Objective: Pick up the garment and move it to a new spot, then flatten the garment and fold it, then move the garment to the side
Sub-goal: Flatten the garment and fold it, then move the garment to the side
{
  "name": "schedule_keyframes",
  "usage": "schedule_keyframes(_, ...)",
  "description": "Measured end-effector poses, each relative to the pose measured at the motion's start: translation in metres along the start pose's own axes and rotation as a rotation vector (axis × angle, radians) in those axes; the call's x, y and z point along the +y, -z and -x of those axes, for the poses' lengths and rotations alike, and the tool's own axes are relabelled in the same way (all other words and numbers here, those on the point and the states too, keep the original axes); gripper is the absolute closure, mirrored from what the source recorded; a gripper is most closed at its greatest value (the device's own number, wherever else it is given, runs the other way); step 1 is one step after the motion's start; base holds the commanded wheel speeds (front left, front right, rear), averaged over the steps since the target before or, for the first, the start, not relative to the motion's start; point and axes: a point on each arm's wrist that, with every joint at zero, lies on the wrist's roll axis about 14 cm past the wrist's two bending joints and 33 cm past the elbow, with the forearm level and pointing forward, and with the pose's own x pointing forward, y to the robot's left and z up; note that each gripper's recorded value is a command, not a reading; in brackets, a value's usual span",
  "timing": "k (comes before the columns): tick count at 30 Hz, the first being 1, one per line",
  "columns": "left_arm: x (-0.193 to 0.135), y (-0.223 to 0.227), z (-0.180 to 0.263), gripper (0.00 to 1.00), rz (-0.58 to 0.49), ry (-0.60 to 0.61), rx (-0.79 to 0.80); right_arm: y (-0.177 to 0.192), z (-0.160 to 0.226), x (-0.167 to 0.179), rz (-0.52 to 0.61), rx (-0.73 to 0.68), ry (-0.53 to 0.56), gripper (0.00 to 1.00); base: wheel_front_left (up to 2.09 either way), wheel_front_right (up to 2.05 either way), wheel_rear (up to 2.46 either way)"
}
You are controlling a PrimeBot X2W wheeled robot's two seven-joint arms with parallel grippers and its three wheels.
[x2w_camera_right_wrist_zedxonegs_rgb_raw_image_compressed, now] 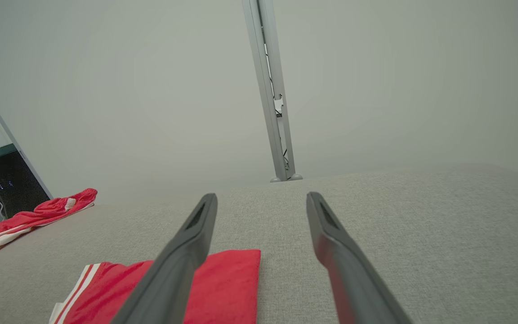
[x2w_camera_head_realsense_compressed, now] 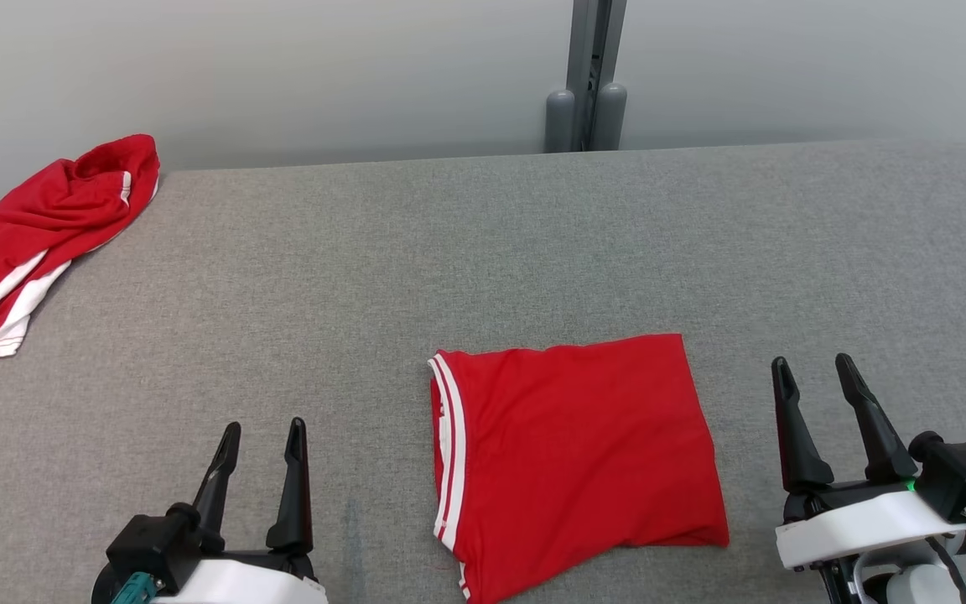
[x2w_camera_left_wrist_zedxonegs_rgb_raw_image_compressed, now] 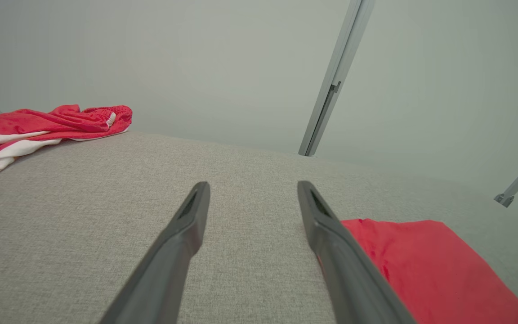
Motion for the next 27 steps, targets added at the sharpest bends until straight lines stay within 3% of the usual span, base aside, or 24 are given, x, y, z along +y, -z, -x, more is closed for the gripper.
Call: schedule_keyframes(27,0.002,-0.003,0.014,0.0,-0.004,-0.006,-0.013,0.001,0.005,0.013,-0.007,0.007,-0.035,0.0,0.0,0.0,0.0)
